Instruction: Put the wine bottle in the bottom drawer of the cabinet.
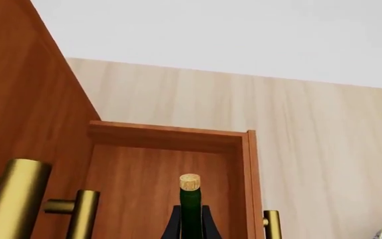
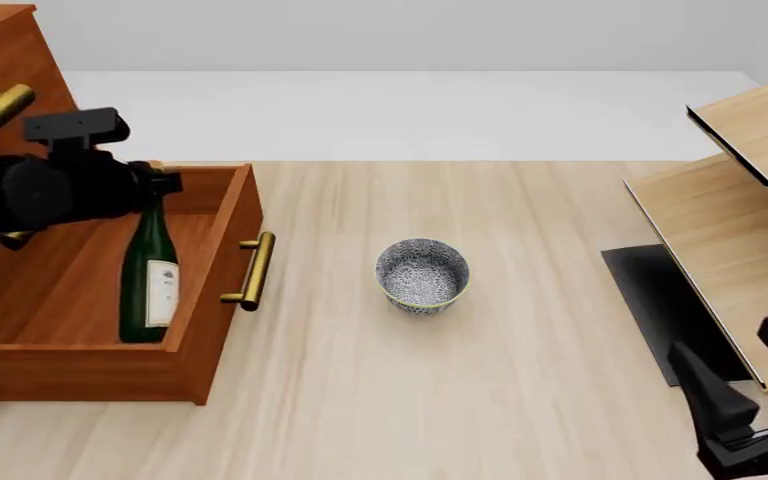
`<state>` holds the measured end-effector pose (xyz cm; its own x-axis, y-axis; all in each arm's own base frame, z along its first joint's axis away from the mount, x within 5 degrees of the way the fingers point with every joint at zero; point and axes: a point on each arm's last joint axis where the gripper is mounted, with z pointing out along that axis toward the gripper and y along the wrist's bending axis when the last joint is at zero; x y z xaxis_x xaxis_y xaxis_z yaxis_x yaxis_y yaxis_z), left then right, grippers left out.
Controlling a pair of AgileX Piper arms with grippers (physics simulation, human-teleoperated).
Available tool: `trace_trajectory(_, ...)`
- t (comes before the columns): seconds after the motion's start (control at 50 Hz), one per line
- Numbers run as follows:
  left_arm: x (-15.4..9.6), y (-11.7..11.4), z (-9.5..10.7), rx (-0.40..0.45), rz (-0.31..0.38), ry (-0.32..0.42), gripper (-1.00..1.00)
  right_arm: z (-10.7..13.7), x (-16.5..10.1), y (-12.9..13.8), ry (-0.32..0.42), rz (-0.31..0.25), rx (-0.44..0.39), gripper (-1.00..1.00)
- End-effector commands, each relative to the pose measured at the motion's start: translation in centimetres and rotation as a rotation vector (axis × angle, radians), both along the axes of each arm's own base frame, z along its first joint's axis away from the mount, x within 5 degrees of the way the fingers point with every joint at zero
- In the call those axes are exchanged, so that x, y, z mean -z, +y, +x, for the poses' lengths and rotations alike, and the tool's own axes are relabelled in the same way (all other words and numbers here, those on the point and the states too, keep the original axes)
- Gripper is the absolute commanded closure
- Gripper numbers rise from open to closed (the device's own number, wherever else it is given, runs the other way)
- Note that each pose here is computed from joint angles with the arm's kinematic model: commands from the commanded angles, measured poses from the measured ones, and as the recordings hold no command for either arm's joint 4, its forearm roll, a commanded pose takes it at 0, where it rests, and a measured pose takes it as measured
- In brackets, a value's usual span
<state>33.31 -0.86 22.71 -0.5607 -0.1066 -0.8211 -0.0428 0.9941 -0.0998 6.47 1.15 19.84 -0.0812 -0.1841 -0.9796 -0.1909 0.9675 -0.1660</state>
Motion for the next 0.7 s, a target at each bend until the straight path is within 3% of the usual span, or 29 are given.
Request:
trace_trajectory(0.02,3.6,-0.2,-0.5,0.045,0.053,0.134,1.00,-0.7,0.2,-0.1,0.002,0.000,0.002,-1.00)
trace_trajectory(0.7,3.3,-0.3,1.3,0.050,0.059,0.130,1.00,-0.7,0.3,-0.2,0.006,0.002,0.008,-1.00)
